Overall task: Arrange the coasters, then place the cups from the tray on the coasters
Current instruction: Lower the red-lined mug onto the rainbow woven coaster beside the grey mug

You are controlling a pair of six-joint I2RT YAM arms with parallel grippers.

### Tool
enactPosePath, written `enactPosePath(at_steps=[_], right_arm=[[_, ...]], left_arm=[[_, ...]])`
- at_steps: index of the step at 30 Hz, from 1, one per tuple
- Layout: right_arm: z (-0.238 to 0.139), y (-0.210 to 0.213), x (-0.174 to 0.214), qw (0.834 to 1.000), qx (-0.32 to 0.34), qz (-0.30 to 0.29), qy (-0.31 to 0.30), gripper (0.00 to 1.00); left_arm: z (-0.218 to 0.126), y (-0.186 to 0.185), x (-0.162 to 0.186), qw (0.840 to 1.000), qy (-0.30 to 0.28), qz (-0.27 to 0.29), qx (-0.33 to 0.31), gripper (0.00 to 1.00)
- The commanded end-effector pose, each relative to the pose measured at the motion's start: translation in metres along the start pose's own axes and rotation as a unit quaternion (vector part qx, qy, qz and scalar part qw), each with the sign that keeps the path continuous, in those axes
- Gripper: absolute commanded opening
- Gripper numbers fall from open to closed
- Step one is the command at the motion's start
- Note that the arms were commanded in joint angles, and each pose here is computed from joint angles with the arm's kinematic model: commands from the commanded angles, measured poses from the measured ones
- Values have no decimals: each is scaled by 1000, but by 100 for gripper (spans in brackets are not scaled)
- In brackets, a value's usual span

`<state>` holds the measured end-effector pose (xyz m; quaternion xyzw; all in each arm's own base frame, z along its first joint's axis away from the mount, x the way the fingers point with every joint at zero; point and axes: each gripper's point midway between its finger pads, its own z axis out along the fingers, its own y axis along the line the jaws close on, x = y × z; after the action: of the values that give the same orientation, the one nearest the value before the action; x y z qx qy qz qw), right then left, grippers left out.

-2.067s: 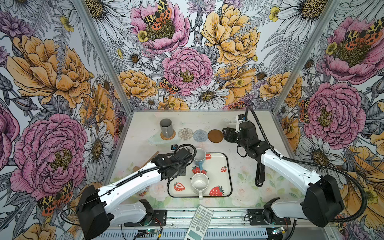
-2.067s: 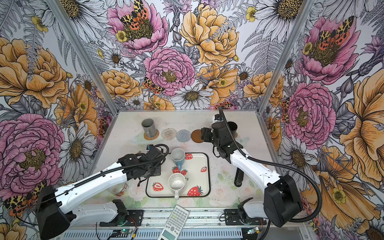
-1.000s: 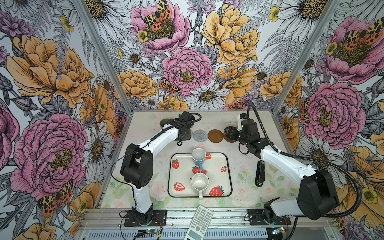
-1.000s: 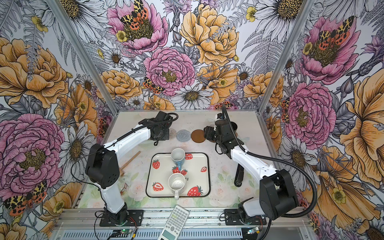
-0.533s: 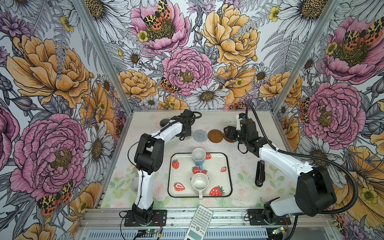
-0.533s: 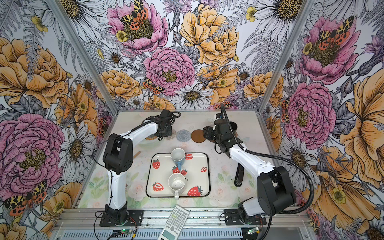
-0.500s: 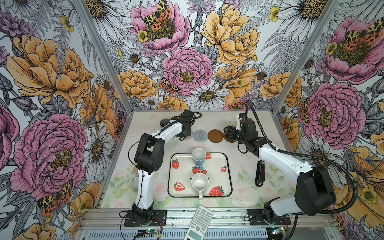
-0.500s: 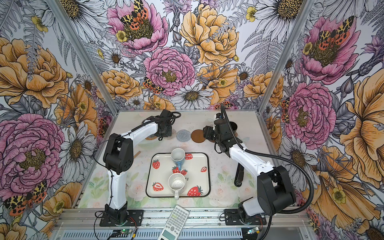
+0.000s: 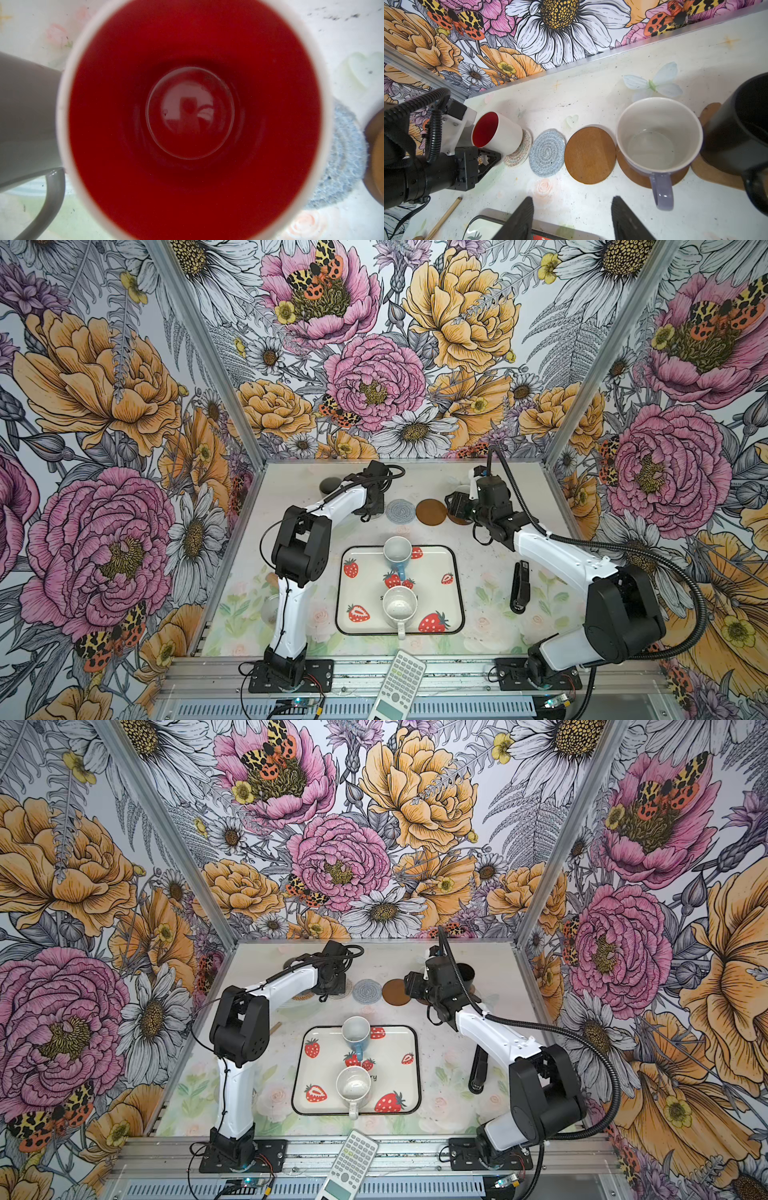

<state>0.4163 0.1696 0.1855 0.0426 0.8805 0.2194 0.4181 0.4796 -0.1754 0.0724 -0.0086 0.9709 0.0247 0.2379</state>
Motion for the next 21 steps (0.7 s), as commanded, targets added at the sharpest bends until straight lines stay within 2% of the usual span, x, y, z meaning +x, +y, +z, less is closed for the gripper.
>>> enactPosePath(at_steps=[1,21], right_arm=[[3,6,-15,1000,-12,-4,-14,61],[8,9,-13,1000,-18,-3,-7,60]], left_arm=[[-4,-8,-23,999,-38,-15,22,0],[3,-9,-10,999,-21,-19,23,0]])
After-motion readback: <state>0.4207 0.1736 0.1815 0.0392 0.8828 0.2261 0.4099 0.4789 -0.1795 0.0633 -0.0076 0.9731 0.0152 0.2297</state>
